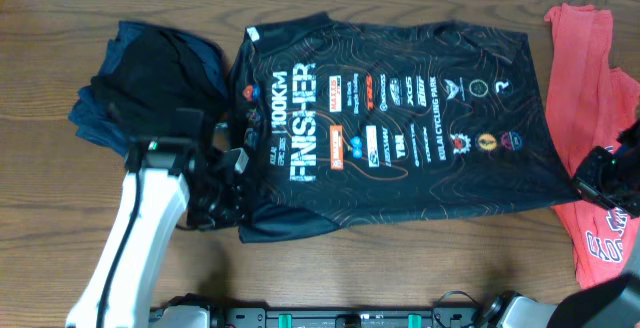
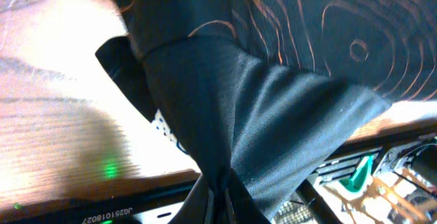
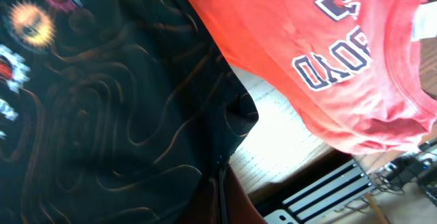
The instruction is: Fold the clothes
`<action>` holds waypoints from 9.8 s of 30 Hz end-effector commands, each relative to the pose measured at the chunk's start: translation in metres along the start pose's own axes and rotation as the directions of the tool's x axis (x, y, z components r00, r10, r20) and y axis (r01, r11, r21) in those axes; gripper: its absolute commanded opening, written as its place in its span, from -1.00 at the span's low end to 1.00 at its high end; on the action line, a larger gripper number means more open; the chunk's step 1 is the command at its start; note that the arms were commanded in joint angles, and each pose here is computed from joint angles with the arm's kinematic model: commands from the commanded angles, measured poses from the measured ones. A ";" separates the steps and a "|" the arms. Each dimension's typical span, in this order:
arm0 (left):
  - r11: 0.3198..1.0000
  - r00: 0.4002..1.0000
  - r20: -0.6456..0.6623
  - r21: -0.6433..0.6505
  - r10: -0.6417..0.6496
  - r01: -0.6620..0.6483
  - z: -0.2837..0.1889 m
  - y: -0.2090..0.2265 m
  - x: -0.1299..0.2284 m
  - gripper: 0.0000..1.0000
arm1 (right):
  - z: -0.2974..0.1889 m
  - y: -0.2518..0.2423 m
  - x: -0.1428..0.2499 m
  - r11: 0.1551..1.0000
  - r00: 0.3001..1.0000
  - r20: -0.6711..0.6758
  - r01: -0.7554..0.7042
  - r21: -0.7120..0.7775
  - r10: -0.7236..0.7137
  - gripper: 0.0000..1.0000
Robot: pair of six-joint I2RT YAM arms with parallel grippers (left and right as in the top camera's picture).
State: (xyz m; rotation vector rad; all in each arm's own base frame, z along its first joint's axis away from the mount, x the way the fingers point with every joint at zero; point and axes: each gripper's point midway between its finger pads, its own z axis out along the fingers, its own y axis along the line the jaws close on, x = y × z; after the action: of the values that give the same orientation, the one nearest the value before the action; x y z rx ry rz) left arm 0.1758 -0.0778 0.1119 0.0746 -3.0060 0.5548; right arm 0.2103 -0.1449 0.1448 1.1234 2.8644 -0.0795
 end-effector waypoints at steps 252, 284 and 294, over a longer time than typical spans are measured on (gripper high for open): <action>0.980 0.999 -0.008 -0.196 -0.032 0.030 0.139 0.031 -0.086 0.12 | 0.177 0.027 0.004 0.987 0.995 -0.067 0.080 0.142 -0.071 -0.72; 0.990 0.956 0.276 -0.125 0.099 -0.067 0.030 -0.021 -0.112 0.61 | 0.072 0.037 -0.023 0.998 0.970 0.239 -0.043 -0.052 0.055 -0.47; 0.990 0.827 0.544 -0.083 0.139 -0.111 -0.043 -0.045 -0.208 0.65 | 0.042 0.075 -0.018 0.959 0.957 0.285 0.129 -0.252 -0.054 -0.39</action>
State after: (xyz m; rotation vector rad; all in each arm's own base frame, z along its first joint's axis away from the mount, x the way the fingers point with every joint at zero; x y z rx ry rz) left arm 0.3663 -0.1044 0.1540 0.0648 -3.6165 0.5798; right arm 0.2702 -0.1162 0.0940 0.9316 2.5800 0.0437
